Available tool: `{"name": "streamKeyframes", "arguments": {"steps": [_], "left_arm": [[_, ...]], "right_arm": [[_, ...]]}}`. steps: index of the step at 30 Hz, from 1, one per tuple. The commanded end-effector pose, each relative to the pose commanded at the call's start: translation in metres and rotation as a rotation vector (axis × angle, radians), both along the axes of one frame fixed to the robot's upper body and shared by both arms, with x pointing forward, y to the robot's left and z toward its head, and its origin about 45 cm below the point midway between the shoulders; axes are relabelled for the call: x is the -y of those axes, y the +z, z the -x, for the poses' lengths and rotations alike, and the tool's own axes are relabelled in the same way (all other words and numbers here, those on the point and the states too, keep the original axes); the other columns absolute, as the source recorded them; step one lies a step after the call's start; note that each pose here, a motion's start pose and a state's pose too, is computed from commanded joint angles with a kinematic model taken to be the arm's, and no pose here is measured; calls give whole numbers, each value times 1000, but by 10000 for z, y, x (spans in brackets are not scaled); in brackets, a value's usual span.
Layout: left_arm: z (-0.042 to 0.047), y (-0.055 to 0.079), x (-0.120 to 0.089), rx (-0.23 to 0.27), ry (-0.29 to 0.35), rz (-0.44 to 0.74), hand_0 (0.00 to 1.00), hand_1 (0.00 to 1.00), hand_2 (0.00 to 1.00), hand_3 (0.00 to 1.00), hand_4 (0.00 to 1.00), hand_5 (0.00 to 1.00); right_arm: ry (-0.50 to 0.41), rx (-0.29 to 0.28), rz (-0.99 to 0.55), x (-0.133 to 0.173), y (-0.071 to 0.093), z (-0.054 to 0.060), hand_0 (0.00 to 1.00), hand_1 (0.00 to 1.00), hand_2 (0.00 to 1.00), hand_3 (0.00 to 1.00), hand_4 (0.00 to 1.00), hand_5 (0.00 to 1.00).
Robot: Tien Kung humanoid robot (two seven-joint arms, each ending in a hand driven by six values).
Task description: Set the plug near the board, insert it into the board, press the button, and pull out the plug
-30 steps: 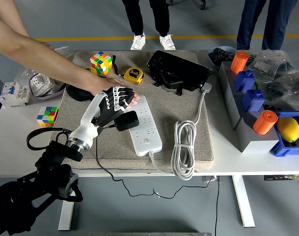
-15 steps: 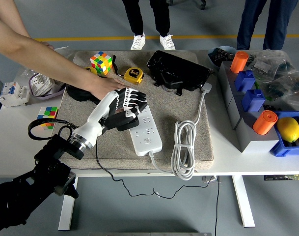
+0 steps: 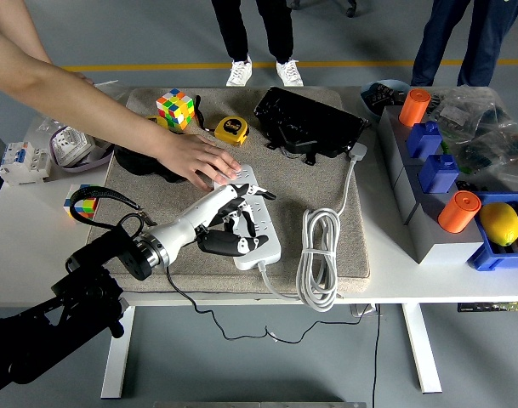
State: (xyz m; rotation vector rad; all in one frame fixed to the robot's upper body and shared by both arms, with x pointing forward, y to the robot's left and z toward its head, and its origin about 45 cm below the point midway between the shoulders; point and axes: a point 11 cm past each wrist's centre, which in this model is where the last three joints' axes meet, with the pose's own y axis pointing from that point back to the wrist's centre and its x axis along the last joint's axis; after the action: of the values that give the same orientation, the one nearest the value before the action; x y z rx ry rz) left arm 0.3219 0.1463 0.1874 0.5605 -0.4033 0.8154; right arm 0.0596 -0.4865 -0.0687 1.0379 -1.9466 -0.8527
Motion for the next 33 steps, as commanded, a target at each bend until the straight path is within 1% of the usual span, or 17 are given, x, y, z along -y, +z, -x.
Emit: {"name": "streamKeyframes", "arguments": {"steps": [3, 4, 6, 9, 15, 17, 20, 27, 33], "left_arm": [[41, -71, 16, -52, -28, -67, 91, 64, 124, 862, 642, 2], [56, -91, 23, -66, -40, -93, 60, 64, 124, 881, 682, 2], [73, -117, 27, -81, -52, -130, 60, 64, 124, 881, 682, 2], [88, -143, 31, -82, -67, -185, 60, 64, 124, 881, 682, 2], [102, -203, 23, -89, -77, -230, 56, 65, 124, 879, 688, 2], [104, -218, 23, -88, -79, -243, 56, 65, 123, 871, 675, 2], [101, -242, 23, -89, -78, -255, 56, 65, 123, 871, 675, 2], [73, -349, -10, -96, -77, -317, 54, 63, 121, 870, 662, 2], [51, -375, -39, -96, -66, -331, 53, 64, 123, 869, 671, 2]], "right_arm": [[1, 0, 0, 3, 1, 2, 605, 613, 568, 543, 710, 232], [0, -1, 1, 5, 2, 3, 605, 612, 568, 543, 711, 233], [1, -1, 0, 4, 1, 5, 605, 612, 568, 543, 711, 233], [2, -2, -1, 1, -1, 6, 605, 612, 568, 543, 711, 233], [1, -1, -1, 1, -1, 7, 606, 613, 568, 543, 711, 232], [1, -1, -2, -1, -2, 7, 606, 614, 568, 543, 711, 232], [0, 0, -1, 1, -1, 7, 606, 614, 568, 543, 711, 232], [3, 2, -1, 3, 3, -3, 606, 613, 568, 543, 710, 231], [5, 1, -1, 1, 2, 4, 607, 612, 567, 542, 711, 229]]}}
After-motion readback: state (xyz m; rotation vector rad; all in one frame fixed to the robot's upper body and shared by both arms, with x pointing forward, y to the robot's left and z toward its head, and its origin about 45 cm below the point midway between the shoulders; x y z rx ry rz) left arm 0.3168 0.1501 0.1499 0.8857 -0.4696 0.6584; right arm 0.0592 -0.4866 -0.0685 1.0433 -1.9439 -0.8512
